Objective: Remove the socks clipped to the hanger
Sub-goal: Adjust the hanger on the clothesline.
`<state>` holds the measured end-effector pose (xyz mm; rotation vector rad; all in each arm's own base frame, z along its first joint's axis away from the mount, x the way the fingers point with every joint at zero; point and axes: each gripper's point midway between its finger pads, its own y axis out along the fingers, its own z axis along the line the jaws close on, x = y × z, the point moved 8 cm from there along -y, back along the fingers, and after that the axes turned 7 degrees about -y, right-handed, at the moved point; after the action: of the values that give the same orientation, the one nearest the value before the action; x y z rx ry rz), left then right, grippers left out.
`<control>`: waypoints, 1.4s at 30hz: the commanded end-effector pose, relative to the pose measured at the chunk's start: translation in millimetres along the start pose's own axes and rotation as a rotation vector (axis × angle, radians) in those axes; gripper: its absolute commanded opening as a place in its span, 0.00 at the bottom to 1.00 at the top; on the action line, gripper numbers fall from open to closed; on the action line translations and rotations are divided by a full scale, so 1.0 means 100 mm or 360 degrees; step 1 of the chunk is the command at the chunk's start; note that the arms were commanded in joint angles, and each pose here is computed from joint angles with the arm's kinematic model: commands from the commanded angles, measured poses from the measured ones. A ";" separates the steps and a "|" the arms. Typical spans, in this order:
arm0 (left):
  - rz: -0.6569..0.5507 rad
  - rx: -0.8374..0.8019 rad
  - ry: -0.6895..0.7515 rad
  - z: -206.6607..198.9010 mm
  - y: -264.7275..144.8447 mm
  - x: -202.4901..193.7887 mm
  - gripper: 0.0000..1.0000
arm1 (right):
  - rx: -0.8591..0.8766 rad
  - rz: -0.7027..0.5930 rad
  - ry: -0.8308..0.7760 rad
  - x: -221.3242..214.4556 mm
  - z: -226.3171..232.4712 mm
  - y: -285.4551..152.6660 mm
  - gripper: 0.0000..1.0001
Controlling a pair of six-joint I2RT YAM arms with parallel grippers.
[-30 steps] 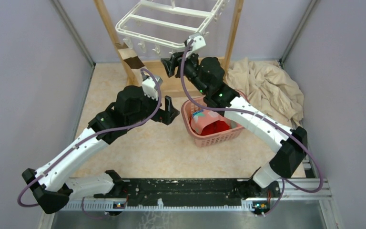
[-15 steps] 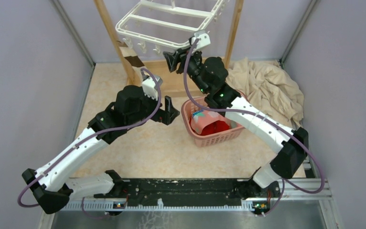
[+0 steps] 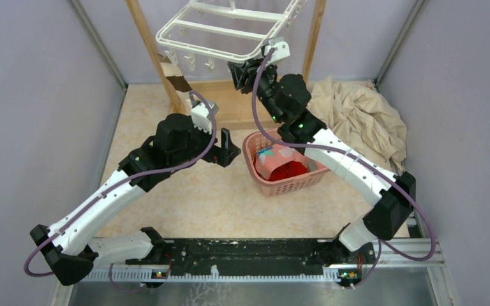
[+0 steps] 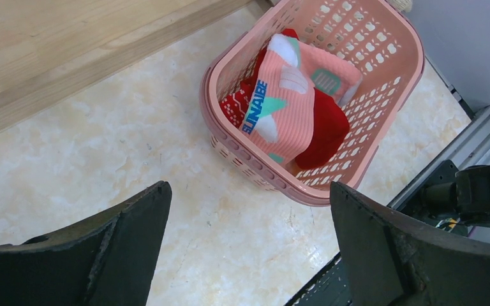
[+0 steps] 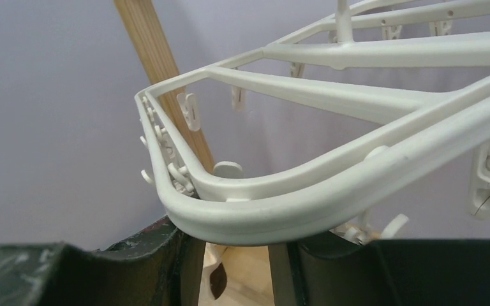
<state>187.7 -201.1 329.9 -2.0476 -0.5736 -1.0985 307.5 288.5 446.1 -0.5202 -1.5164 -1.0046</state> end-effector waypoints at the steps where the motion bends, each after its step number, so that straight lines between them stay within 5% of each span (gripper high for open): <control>1: -0.0010 -0.0022 0.0012 -0.01 0.00 0.03 0.99 | -0.0076 -0.0163 0.0074 0.38 -0.19 -0.10 0.38; 42: -0.0018 -0.0026 0.0044 -0.02 -0.06 0.08 0.99 | -0.0488 -0.0089 0.0160 0.14 -1.96 0.25 0.40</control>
<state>187.5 -201.2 327.6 -2.0410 -0.5497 -1.1042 434.5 145.0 419.6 -0.7345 -1.2470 -1.2348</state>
